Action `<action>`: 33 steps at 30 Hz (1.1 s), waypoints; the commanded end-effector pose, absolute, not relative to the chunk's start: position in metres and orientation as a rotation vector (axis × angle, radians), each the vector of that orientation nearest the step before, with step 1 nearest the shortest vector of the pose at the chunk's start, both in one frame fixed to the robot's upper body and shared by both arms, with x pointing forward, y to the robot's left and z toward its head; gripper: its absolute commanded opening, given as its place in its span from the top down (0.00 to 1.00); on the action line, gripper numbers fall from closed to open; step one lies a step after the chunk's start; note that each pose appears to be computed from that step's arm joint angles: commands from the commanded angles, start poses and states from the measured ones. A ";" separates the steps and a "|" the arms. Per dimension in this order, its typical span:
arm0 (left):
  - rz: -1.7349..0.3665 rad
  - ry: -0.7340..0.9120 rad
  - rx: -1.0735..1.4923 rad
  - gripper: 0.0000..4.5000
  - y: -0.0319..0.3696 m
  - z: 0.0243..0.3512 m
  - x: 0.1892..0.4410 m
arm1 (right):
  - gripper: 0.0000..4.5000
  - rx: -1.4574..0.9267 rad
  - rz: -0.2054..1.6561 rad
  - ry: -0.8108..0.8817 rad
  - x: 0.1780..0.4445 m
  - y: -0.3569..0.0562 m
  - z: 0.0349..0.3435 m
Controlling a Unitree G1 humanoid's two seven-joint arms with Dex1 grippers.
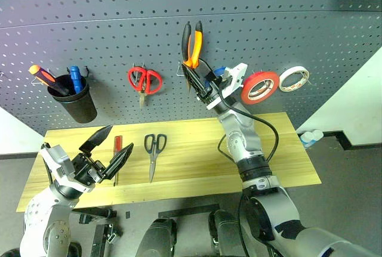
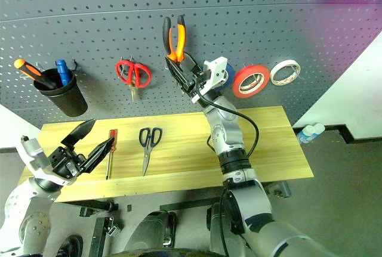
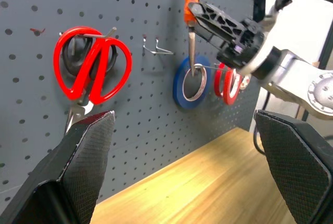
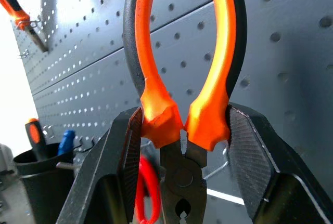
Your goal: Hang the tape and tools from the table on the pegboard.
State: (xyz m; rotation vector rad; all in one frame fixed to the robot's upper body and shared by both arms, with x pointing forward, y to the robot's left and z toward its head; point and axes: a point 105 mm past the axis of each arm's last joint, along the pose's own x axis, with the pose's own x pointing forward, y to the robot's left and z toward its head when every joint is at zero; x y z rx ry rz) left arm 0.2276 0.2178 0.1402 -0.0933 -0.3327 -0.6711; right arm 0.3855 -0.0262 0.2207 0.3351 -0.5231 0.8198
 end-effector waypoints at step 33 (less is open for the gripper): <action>-0.666 -0.323 -0.085 0.00 0.213 0.147 0.212 | 0.53 0.303 0.642 -0.722 0.409 -0.015 0.270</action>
